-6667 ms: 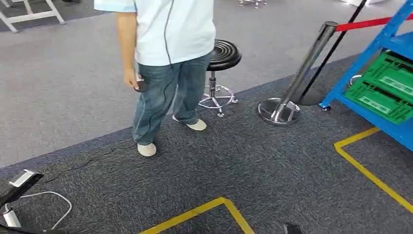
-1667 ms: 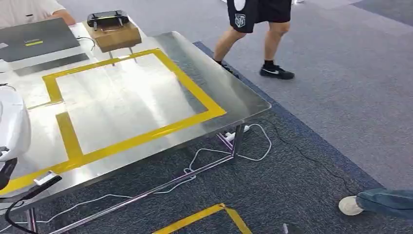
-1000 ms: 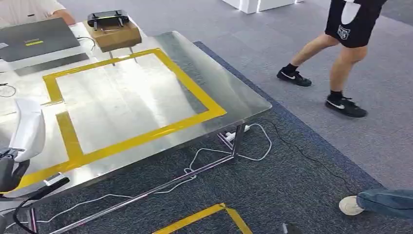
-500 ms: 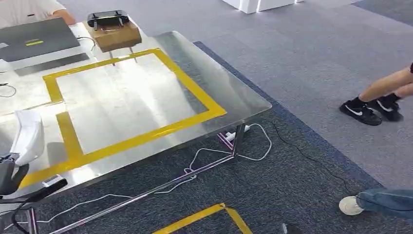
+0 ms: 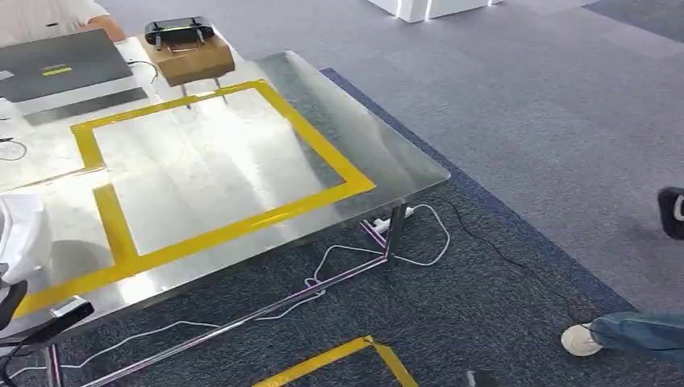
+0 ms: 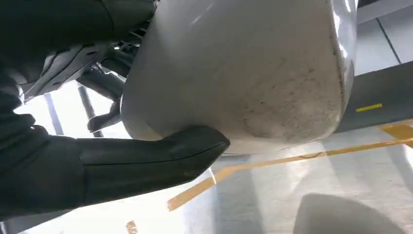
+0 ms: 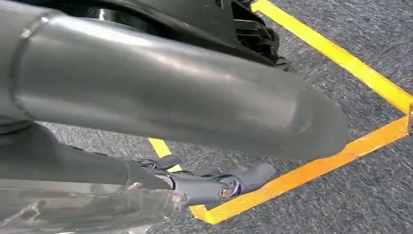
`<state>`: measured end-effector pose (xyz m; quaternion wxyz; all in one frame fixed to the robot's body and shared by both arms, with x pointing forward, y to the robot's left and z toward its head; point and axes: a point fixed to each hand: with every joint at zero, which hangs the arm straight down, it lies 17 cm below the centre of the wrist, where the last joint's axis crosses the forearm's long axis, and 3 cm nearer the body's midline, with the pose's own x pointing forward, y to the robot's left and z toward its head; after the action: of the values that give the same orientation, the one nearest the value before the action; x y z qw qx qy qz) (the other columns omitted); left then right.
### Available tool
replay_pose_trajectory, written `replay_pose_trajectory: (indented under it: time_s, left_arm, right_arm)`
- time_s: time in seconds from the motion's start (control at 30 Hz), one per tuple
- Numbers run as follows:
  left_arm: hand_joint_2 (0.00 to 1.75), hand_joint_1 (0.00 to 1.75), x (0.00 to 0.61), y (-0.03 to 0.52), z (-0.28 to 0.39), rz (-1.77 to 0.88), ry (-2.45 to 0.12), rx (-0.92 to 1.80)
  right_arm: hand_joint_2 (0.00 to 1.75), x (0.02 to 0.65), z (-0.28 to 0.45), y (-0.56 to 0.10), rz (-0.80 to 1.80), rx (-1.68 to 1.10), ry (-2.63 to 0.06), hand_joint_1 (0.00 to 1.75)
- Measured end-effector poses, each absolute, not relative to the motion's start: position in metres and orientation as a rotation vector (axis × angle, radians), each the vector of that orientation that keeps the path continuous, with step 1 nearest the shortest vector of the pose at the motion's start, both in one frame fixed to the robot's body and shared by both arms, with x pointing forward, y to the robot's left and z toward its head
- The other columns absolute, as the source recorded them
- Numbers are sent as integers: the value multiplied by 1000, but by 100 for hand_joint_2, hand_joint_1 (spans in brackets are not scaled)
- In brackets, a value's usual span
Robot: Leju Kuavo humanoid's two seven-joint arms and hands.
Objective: Take the parts from the cabinet and place them on the table.
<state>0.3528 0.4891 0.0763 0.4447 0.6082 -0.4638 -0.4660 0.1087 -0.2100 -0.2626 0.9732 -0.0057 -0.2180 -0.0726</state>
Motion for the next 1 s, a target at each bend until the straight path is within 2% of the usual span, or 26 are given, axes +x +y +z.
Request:
replay_pose_trajectory:
  time_s: [0.03, 0.07, 1.0]
  left_arm:
    - [175, 168, 352, 490, 78, -1152, -1155, 1511]
    - [175, 0, 351, 490, 79, -1151, -1160, 1513]
    - [175, 0, 345, 502, 95, -1114, -1193, 1526]
  right_arm:
    - [0, 109, -262, -210, -146, -10, -441, 0]
    - [0, 109, -262, -210, -145, -10, -442, 0]
    - [0, 111, -262, -209, -135, -9, -447, 0]
